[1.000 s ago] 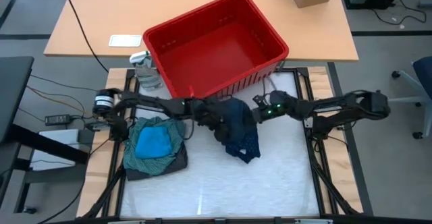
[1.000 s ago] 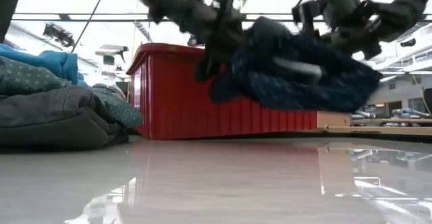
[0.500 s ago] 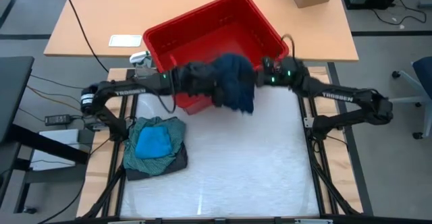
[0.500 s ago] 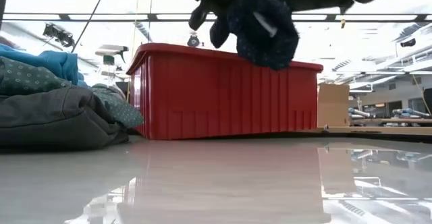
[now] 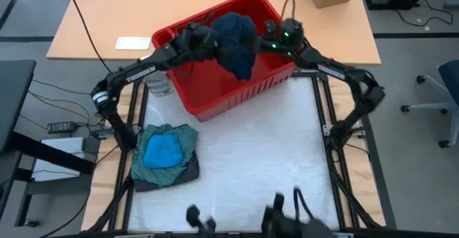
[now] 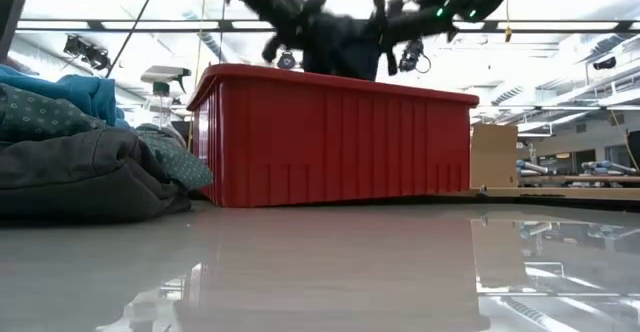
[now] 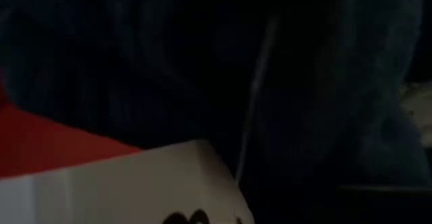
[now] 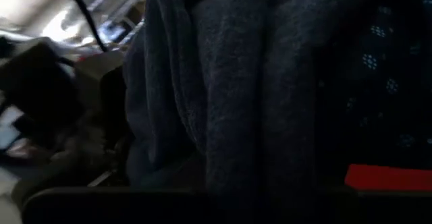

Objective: Fold laundry
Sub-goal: Put the right stack of clothes into the red bin

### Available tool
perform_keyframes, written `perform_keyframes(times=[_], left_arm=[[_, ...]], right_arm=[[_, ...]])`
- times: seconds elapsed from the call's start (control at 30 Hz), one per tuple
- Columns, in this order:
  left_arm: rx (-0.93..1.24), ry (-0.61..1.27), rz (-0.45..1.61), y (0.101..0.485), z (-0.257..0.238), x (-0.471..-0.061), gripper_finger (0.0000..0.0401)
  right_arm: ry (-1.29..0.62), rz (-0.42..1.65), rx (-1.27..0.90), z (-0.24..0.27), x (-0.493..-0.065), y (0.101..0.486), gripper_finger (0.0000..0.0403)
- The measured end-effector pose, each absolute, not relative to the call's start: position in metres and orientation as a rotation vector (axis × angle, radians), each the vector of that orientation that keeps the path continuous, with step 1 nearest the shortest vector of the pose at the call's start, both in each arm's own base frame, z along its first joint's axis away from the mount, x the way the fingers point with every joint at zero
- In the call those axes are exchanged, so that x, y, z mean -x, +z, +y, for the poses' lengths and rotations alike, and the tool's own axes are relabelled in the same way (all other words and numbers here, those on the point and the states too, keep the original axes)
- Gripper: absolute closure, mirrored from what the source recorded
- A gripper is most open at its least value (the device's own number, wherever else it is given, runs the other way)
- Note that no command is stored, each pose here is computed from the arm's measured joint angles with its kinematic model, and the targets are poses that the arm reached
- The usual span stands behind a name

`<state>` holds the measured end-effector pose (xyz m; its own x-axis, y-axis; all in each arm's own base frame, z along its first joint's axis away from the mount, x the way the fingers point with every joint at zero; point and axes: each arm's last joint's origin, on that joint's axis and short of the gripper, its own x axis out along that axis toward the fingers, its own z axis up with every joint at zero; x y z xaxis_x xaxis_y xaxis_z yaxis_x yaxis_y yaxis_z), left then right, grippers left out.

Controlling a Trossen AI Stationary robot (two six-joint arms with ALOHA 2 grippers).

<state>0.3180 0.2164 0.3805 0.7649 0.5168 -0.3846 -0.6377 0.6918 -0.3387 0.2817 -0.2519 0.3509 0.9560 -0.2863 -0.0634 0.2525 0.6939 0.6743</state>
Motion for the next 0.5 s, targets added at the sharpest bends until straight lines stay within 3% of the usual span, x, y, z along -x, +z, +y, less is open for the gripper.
perform_keyframes(times=[0.37, 0.5], left_arm=[[0.608, 0.697, 0.387, 0.263, 0.329, -0.324, 0.0353], [0.667, 0.678, 0.436, 0.239, 0.346, -0.317, 0.0328]], right_arm=[[-0.488, 0.172, -0.875, -0.358, -0.288, 0.251, 0.0320], [-0.515, 0.217, -0.887, -0.369, -0.282, 0.246, 0.0244]])
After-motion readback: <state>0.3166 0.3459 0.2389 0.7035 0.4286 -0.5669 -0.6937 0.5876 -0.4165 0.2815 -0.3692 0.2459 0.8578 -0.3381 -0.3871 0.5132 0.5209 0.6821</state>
